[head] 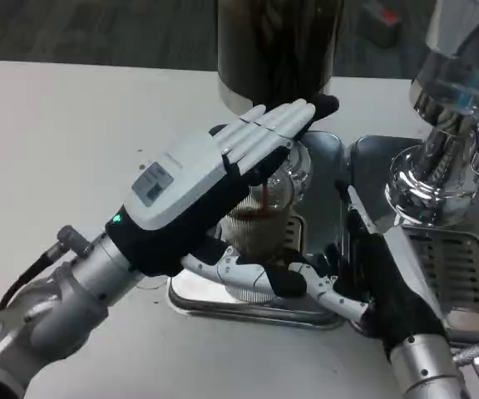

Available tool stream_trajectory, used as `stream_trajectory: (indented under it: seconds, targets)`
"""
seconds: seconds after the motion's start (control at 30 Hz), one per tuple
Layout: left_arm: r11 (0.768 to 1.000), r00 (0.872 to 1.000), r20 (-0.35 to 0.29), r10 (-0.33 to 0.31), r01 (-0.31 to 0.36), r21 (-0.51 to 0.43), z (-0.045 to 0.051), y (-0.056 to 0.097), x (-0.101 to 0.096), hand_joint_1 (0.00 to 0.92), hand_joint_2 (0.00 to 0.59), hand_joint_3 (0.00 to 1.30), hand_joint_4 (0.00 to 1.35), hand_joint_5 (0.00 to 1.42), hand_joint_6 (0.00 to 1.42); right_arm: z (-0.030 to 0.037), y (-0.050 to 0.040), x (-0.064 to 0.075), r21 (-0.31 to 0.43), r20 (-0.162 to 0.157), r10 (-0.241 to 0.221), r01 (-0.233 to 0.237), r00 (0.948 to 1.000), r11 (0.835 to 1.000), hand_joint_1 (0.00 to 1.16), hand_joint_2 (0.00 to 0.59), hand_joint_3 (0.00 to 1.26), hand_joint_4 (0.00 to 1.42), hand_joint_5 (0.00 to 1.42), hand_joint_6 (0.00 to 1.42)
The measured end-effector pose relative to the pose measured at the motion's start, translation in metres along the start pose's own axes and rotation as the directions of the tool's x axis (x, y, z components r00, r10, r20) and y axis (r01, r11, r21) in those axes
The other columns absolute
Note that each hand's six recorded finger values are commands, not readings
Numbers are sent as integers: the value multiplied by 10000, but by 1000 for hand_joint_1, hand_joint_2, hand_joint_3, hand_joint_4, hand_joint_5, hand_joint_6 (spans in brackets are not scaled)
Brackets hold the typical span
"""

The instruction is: Grasp the cup under the faucet to collect the drink, then remove the cup.

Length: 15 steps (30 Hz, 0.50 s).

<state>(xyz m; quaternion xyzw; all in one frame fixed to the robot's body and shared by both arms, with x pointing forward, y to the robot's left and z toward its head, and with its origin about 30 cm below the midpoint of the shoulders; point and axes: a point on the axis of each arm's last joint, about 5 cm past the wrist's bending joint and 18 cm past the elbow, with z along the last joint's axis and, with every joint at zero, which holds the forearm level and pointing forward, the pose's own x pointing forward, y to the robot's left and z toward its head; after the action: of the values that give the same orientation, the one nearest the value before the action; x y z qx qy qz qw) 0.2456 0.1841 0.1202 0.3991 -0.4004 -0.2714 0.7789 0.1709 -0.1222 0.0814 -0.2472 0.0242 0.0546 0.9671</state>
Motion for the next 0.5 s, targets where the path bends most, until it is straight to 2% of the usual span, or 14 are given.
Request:
stream_trajectory:
  seconds: [0.13, 0.23, 0.5]
  targets:
    - [10000, 10000, -3, 15, -15, 8, -1, 7, -2, 0, 69, 0, 0, 84, 45, -9, 15, 44, 184, -2, 284, -284, 9996, 9994, 688, 263, 0, 0, 0, 0]
    - [10000, 10000, -22, 36, -36, 19, -4, 18, -9, 0, 70, 0, 0, 84, 43, 5, 27, 70, 272, 187, 367, -372, 9992, 9989, 688, 262, 0, 0, 0, 0]
    - [10000, 10000, -88, 43, -42, 76, -16, 52, -31, 0, 74, 0, 0, 84, 41, 7, 67, 150, 514, 445, 571, -594, 9974, 9969, 690, 256, 0, 0, 0, 0]
